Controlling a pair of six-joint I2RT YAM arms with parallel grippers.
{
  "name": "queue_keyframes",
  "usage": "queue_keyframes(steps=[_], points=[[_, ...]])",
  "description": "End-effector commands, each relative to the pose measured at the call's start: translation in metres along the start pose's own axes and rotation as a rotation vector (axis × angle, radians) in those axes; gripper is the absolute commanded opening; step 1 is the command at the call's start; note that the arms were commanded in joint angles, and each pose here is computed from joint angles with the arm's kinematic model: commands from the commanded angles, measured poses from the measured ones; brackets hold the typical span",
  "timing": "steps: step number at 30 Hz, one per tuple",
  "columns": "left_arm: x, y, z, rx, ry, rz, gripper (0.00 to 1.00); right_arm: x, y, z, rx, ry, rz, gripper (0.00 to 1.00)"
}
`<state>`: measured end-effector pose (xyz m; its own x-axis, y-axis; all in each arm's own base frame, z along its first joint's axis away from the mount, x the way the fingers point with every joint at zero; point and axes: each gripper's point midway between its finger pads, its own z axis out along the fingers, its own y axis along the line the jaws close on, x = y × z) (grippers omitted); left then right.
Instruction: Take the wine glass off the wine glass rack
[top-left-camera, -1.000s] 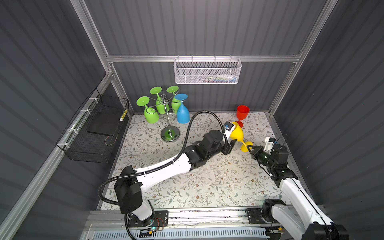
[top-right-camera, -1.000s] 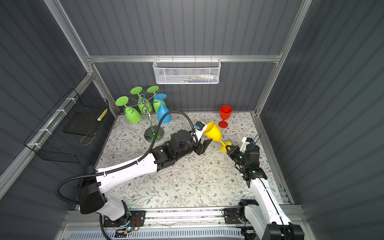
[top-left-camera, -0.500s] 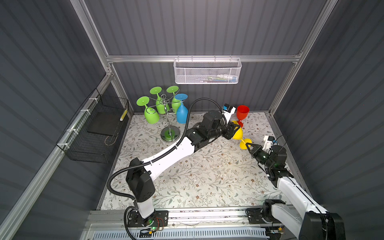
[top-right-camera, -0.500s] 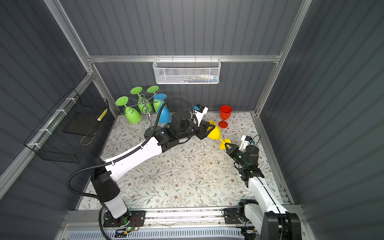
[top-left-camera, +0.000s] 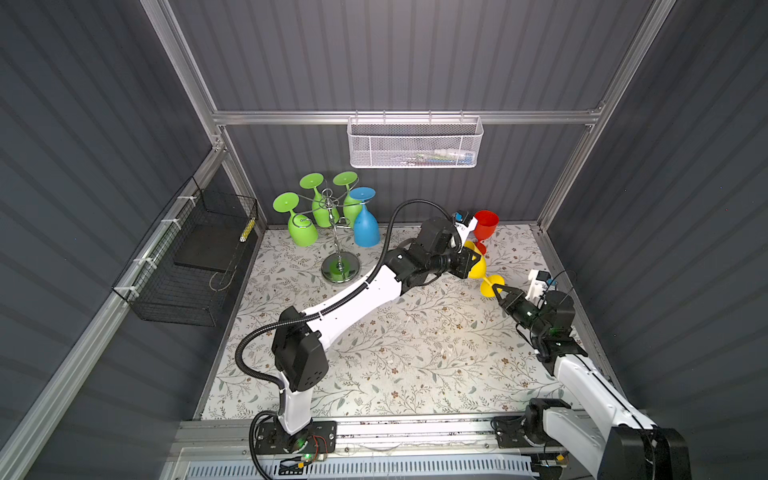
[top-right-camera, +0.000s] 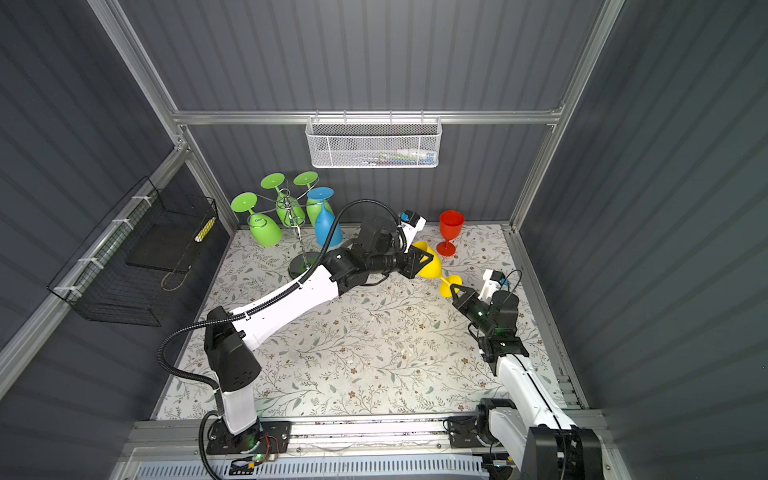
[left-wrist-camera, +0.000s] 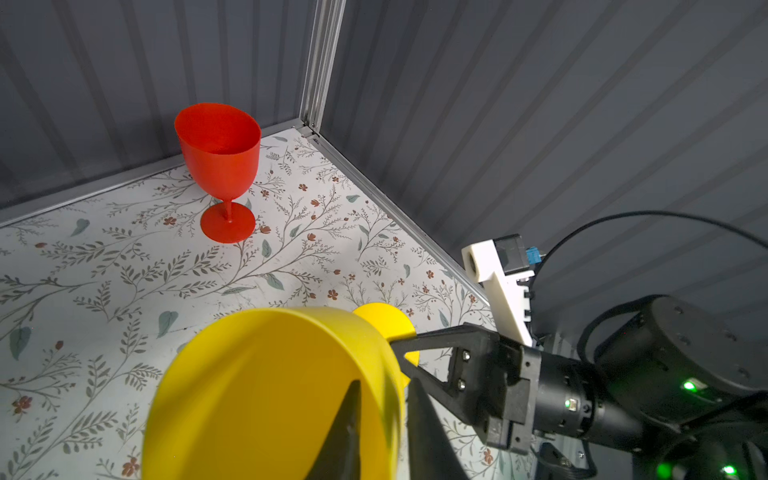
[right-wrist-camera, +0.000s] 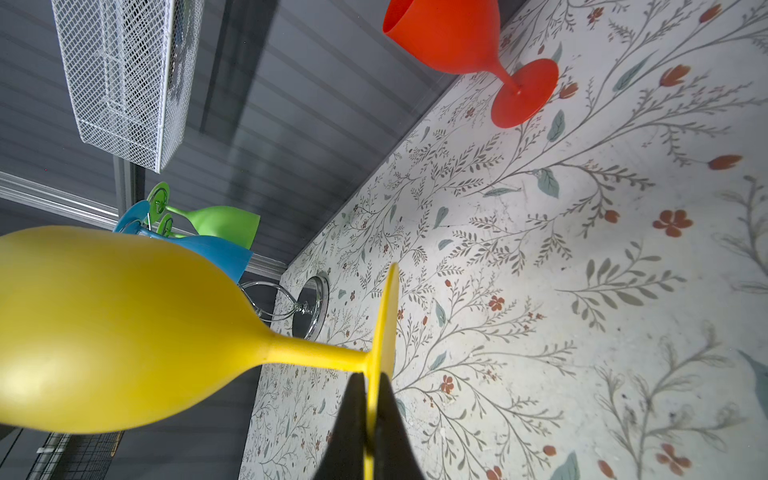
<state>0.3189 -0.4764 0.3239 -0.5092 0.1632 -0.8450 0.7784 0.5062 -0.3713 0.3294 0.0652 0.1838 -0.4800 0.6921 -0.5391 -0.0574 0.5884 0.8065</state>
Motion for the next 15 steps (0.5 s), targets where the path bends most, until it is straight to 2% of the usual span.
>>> queue_keyframes(steps=[1, 4, 7, 8, 10, 13, 15], points=[[0.001, -0.001, 0.0, 0.0, 0.024, -0.008, 0.09, -0.004, 0.0, 0.001, -0.006, -0.025, -0.018, 0.0], [0.002, 0.001, 0.0, -0.009, 0.026, -0.007, 0.0, -0.006, 0.001, 0.002, -0.013, -0.026, -0.017, 0.01], [0.003, 0.004, 0.002, -0.02, 0.031, -0.005, 0.0, -0.008, 0.002, 0.003, -0.01, -0.028, -0.018, 0.11], [0.003, 0.004, 0.003, -0.025, 0.035, -0.001, 0.0, -0.008, 0.003, 0.002, -0.013, -0.029, -0.021, 0.18], [0.003, 0.008, 0.005, -0.047, 0.044, 0.01, 0.0, -0.01, 0.004, 0.001, -0.011, -0.039, -0.026, 0.4], [0.007, 0.02, 0.01, -0.11, 0.074, 0.031, 0.0, -0.015, 0.005, -0.004, 0.012, -0.06, -0.028, 0.6], [0.011, 0.032, 0.014, -0.168, 0.1, 0.052, 0.0, -0.02, 0.007, -0.007, 0.029, -0.08, -0.036, 0.68]])
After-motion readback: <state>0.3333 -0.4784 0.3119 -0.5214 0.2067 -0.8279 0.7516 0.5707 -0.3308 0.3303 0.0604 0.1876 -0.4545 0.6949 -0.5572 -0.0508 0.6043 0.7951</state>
